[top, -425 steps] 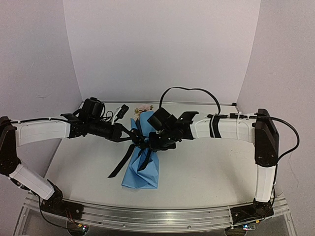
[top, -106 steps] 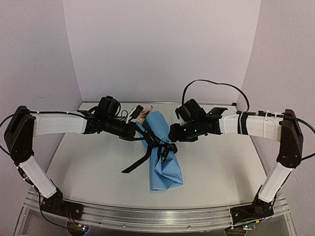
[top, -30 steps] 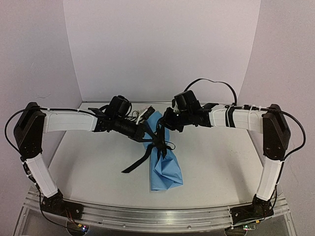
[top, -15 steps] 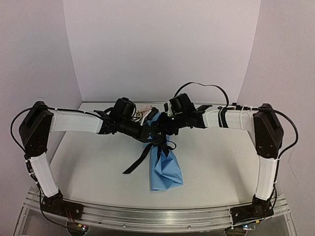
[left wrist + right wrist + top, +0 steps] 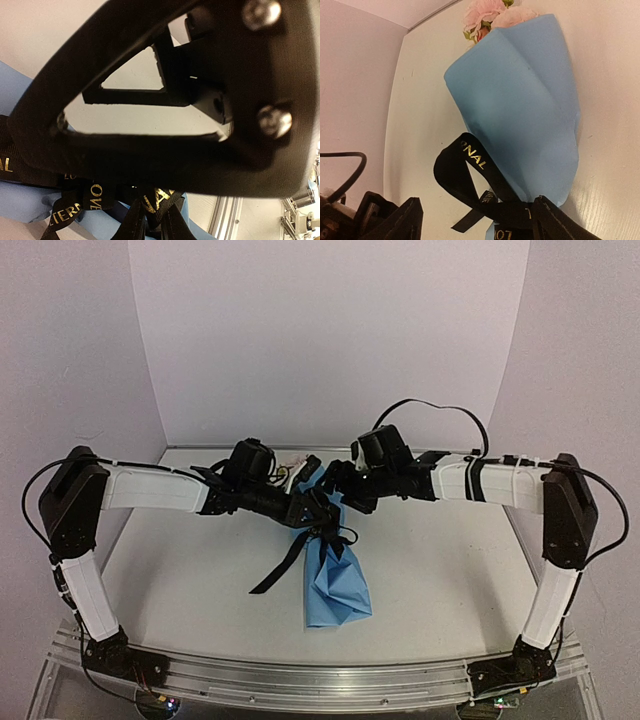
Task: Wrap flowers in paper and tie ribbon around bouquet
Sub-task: Cross the half-tied ribbon over the folded bouquet.
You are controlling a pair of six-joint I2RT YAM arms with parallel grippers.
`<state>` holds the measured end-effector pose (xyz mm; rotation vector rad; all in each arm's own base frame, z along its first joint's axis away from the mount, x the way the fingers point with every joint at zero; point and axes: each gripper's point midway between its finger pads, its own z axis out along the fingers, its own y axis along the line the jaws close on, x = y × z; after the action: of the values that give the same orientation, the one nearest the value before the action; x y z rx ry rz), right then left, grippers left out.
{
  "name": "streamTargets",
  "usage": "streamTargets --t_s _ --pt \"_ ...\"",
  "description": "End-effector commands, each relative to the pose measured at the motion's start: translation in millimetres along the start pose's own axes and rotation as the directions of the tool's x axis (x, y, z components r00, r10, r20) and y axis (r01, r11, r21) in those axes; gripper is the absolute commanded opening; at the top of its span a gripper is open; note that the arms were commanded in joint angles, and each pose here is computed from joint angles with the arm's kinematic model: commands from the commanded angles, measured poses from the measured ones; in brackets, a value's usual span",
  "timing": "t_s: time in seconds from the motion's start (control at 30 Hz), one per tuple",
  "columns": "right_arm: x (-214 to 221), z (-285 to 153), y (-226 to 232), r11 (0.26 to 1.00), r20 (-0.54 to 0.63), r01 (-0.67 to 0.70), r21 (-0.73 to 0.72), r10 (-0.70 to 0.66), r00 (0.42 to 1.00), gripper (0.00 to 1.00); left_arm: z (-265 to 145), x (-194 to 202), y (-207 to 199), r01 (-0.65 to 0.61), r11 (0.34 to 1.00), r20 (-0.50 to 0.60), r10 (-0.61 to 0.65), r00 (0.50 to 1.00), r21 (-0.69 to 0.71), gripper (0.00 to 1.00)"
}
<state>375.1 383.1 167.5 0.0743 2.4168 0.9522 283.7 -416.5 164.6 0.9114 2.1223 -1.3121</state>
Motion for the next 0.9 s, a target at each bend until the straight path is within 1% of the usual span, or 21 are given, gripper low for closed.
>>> streamTargets --t_s 0.0,0.13,0.23,0.37,0.43,0.63,0.7,0.87 --pt "-23.2 -30.9 2.5 1.000 0.106 -0.023 0.016 0.021 0.994 0.85 -0.8 -12.8 -3.4 -0.026 1.000 0.046 0.026 0.999 -0.004 0.17" --pt "-24.6 -41.9 -5.1 0.999 0.134 -0.028 0.040 0.023 0.991 0.86 2.5 -16.0 3.6 -0.013 0.999 0.046 0.014 0.999 -0.035 0.28" --pt "-22.3 -50.3 -10.2 0.998 0.142 -0.024 0.053 0.016 0.990 0.86 5.3 -19.5 6.9 -0.009 0.999 0.049 0.011 0.999 -0.045 0.33" --pt "-15.8 -61.4 -23.5 0.995 0.142 -0.010 0.097 -0.004 0.990 0.85 7.6 -25.2 10.4 -0.001 0.998 0.055 0.004 0.998 -0.062 0.41" --pt "-12.9 -70.1 -31.2 0.993 0.151 0.001 0.120 -0.019 0.988 0.85 5.4 -29.9 11.2 0.000 0.997 0.072 0.006 0.997 -0.079 0.44" --pt "5.6 -88.4 -51.1 0.984 0.151 0.041 0.173 -0.068 0.986 0.86 -5.2 -45.4 9.4 0.004 0.992 0.123 0.011 0.992 -0.125 0.58" --pt "10.9 -93.9 -50.6 0.982 0.155 0.063 0.179 -0.091 0.984 0.86 -7.4 -49.4 10.0 0.009 0.990 0.132 0.009 0.991 -0.140 0.63" --pt "26.3 -96.3 -48.5 0.977 0.137 0.113 0.183 -0.139 0.981 0.87 -17.3 -59.2 9.2 0.019 0.983 0.165 0.011 0.986 -0.182 0.72"
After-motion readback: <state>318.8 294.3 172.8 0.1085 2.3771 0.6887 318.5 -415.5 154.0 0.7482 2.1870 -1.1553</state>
